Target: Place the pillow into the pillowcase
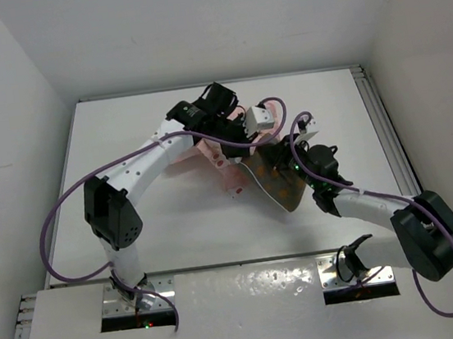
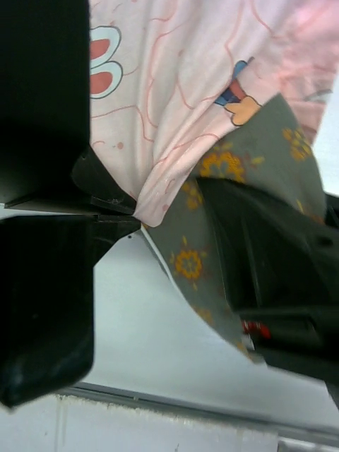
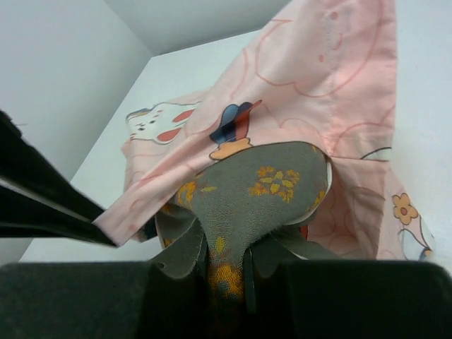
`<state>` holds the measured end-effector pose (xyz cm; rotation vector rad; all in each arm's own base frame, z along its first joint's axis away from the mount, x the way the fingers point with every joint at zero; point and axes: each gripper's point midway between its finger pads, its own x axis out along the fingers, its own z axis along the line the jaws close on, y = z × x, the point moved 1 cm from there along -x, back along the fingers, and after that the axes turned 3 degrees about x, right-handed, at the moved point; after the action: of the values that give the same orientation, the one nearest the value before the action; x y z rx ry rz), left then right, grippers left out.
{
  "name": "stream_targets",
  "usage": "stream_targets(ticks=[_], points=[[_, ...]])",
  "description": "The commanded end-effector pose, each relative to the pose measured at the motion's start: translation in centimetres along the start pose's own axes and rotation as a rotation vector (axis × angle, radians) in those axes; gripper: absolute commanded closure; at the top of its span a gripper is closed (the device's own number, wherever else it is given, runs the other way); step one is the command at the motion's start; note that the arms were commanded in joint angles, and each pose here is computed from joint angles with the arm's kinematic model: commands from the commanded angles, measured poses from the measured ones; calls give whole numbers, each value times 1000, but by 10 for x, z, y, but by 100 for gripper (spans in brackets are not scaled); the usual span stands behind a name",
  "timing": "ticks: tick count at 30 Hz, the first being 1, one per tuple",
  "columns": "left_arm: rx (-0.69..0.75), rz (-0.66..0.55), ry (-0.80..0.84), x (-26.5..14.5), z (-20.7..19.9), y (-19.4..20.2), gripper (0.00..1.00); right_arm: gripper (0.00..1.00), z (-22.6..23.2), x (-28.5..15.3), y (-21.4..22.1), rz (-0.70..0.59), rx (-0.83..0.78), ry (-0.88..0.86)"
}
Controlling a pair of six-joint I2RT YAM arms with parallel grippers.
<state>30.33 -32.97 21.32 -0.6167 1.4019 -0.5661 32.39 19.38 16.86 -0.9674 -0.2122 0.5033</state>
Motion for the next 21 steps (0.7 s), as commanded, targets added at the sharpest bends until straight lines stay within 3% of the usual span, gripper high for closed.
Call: stream_targets(ticks=[1,4,8,11,14,15,21], points=[[73,-146,131,-18,-32,-37,100,100,39,4,-80,-311,12,-109],[48,-148,141,-19,-29,-31,100,100,36,4,-77,-295,-19,-84],[77,-239,240,-25,-45,-48,100,100,35,10,-68,-266,-12,-84],[87,-212,229,-17,-42,-41,99,100,32,11,-60,-248,-4,-81],[54,-125,174,-7,-31,-18,74,100,28,9,-51,-218,-9,-69],[33,-105,173,-7,-29,-10,54,100,26,9,-47,-200,-14,-66],[-40,-144,5,-41,12,-11,26,100,13,9,-3,-68,6,-44]])
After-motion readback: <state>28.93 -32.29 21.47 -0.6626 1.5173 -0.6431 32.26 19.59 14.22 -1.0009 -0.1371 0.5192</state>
